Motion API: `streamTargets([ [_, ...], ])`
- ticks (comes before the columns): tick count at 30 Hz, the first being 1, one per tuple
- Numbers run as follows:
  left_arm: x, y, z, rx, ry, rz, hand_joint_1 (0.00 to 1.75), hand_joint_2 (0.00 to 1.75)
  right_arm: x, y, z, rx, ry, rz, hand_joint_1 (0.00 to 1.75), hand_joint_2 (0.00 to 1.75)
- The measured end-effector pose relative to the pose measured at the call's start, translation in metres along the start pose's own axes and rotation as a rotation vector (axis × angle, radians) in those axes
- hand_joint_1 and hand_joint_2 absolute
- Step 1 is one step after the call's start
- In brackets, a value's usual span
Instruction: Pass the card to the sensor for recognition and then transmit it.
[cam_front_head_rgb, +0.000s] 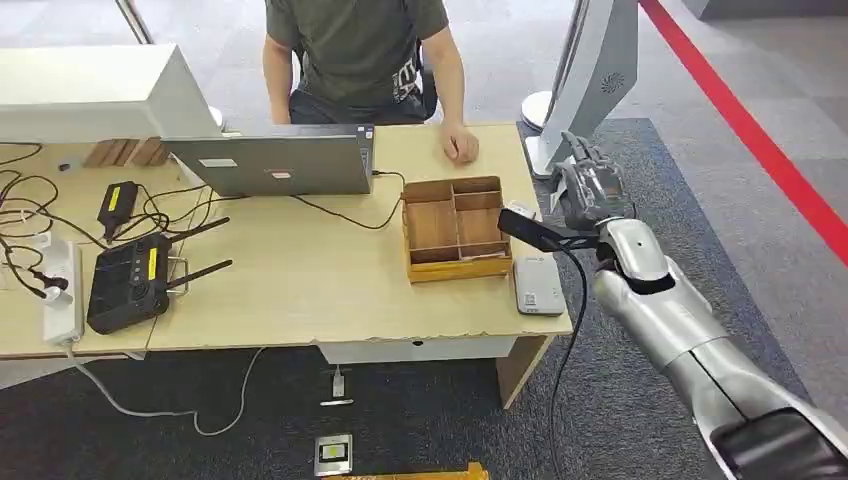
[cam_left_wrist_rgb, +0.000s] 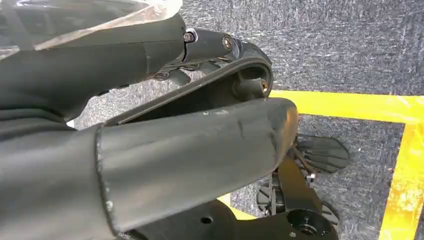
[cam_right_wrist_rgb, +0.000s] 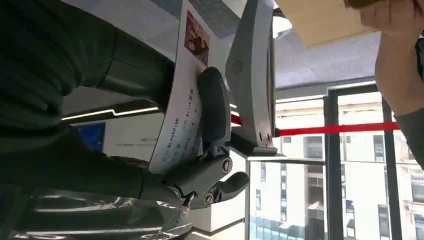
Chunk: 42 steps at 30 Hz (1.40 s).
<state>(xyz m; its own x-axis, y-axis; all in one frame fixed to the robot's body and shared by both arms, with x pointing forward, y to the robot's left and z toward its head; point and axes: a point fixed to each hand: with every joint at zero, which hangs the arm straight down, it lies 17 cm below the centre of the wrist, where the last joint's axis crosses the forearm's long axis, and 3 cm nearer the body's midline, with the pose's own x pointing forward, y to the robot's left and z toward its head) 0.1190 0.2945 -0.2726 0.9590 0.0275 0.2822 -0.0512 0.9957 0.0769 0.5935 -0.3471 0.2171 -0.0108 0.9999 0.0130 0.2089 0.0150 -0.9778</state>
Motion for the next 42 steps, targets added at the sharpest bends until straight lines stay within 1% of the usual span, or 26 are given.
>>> streamTargets([
  [10,0.000,0.002,0.000,0.005,-0.001,-0.001,0.00,0.00,-0.005,0.050,0.023,0.087,0.005,-0.004,1.75,1.75],
  [27,0.000,0.009,-0.001,0.020,-0.004,-0.012,0.00,0.00,-0.026,0.106,0.056,0.188,0.062,-0.015,1.75,1.75],
  [33,0.001,0.009,-0.001,0.020,-0.005,-0.013,0.00,0.00,-0.023,0.121,0.068,0.215,0.065,-0.021,1.75,1.75],
  [42,0.001,0.008,-0.001,0.016,-0.011,-0.018,0.00,0.00,-0.017,0.131,0.073,0.237,0.060,-0.027,1.75,1.75],
])
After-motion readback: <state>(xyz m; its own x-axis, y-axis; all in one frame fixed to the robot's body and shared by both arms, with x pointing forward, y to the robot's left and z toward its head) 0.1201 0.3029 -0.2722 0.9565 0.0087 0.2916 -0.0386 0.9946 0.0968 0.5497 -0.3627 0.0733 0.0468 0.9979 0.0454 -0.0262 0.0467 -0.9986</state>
